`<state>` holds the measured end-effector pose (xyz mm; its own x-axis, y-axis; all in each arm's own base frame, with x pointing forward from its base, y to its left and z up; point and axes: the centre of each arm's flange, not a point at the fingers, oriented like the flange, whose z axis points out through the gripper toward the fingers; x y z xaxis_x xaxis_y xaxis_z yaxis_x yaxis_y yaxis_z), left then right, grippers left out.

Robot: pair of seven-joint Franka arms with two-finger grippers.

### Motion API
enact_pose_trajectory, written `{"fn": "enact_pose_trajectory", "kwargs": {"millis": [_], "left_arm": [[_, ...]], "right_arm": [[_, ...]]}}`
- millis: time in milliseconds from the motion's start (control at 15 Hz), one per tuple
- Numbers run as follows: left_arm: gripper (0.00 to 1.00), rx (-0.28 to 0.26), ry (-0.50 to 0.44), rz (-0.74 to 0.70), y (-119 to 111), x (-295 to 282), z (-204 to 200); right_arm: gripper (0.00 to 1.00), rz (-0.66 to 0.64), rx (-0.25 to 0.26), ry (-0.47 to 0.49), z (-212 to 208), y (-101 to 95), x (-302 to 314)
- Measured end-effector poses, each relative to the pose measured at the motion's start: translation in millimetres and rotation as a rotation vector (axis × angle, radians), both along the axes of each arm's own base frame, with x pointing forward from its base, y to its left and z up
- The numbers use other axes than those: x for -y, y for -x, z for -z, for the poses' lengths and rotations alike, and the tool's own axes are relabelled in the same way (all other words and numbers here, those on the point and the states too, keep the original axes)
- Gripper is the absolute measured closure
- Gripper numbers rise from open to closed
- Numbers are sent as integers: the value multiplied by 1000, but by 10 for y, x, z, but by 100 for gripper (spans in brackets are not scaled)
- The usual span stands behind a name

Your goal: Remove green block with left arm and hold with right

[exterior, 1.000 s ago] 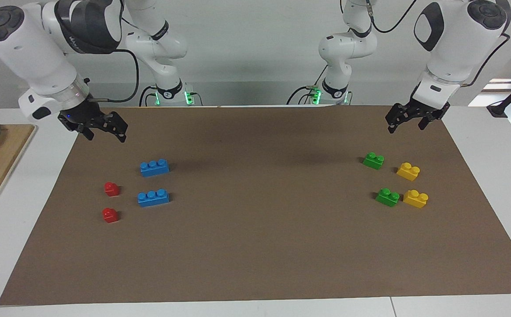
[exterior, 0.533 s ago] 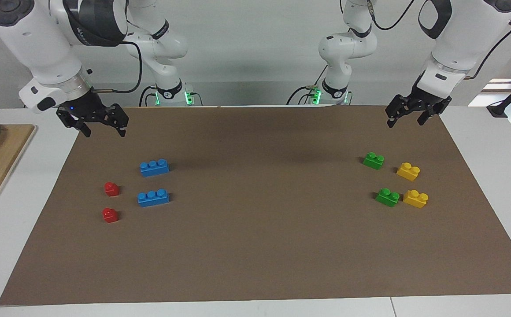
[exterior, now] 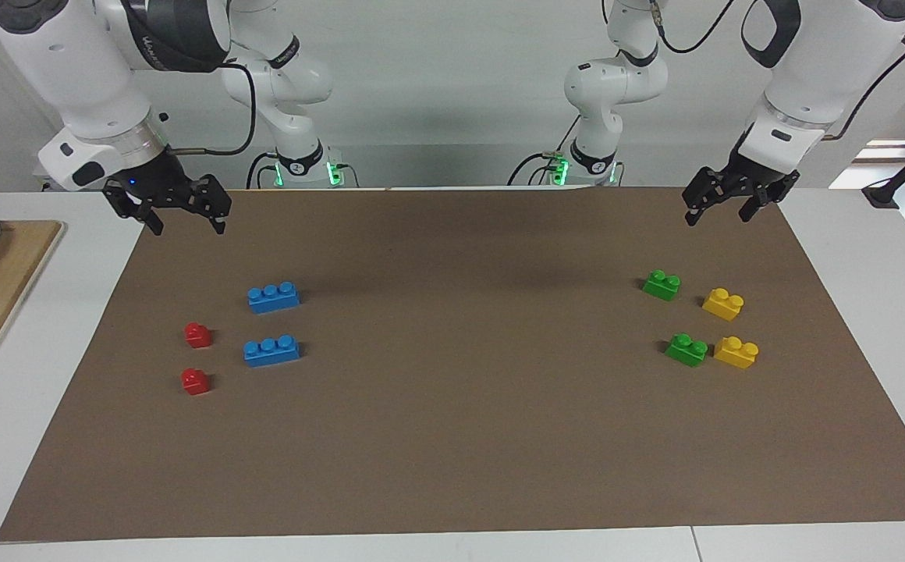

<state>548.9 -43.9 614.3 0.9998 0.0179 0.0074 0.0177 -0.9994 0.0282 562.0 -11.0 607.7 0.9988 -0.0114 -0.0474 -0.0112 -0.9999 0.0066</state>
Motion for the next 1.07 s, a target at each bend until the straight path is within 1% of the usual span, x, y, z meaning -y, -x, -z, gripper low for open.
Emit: {"fn": "enact_pose_trajectory", "kwargs": {"millis": [200, 1067], "left_arm": [[0, 0, 0, 0, 0, 0, 0], [0, -1, 0, 1, 2, 4, 1]], "right_arm": [[0, 0, -2, 0, -6, 47, -1], [0, 0, -5, 0, 15, 48, 1]]}}
